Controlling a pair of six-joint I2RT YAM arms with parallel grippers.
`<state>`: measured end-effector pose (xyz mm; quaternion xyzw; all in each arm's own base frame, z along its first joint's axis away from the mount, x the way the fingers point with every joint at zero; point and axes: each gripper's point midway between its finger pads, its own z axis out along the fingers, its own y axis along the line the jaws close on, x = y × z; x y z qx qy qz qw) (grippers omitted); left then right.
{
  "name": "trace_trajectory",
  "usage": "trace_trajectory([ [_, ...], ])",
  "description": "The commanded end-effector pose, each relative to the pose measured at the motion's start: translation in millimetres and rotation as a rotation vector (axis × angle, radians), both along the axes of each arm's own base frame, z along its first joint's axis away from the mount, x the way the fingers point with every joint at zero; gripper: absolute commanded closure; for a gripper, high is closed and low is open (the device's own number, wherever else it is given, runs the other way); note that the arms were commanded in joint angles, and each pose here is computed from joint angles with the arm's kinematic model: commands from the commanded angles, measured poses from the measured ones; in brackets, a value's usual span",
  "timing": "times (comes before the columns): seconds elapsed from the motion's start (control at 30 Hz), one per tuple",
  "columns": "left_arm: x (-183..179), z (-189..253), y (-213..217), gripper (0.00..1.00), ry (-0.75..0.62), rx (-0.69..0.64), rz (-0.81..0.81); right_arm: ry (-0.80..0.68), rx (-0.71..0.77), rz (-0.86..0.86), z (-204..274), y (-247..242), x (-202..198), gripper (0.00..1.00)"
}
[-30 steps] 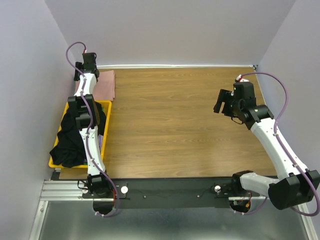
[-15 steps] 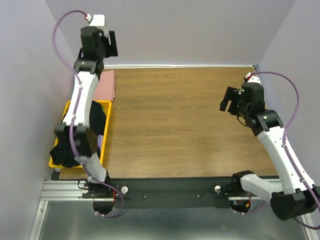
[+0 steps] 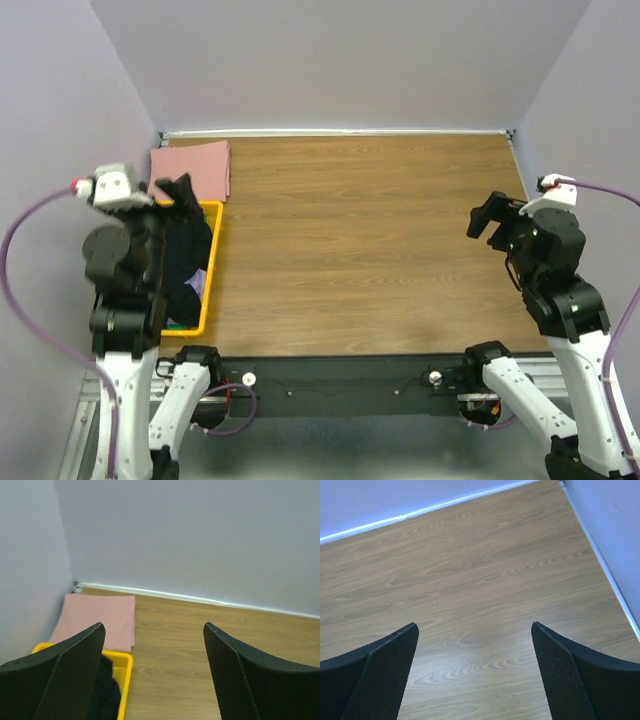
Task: Fold and stack the t-shirts
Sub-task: Reset both grippers
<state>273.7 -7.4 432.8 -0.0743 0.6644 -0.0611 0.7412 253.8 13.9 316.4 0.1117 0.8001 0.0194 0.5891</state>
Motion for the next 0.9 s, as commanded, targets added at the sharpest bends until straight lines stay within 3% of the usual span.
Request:
trace_trajectory([
  [0.0,-54,-14,32,0.11,-0.04,-0.064,0.17,-0.082,-0.021,-0.063,2,-17,-15,0.0],
  [0.13,-60,-63,48,0.09,0.068,-0.09,0.276,-0.229,0.024,-0.079,20,-23,-34,0.0],
  [0.3,-77,-54,43,0.09,-0.038,-0.127,0.237,-0.34,0.039,-0.097,33,-31,-53,0.0],
  [0.87,-66,-53,32,0.07,-0.071,-0.097,0.181,-0.356,0.027,-0.084,31,-30,-56,0.0],
])
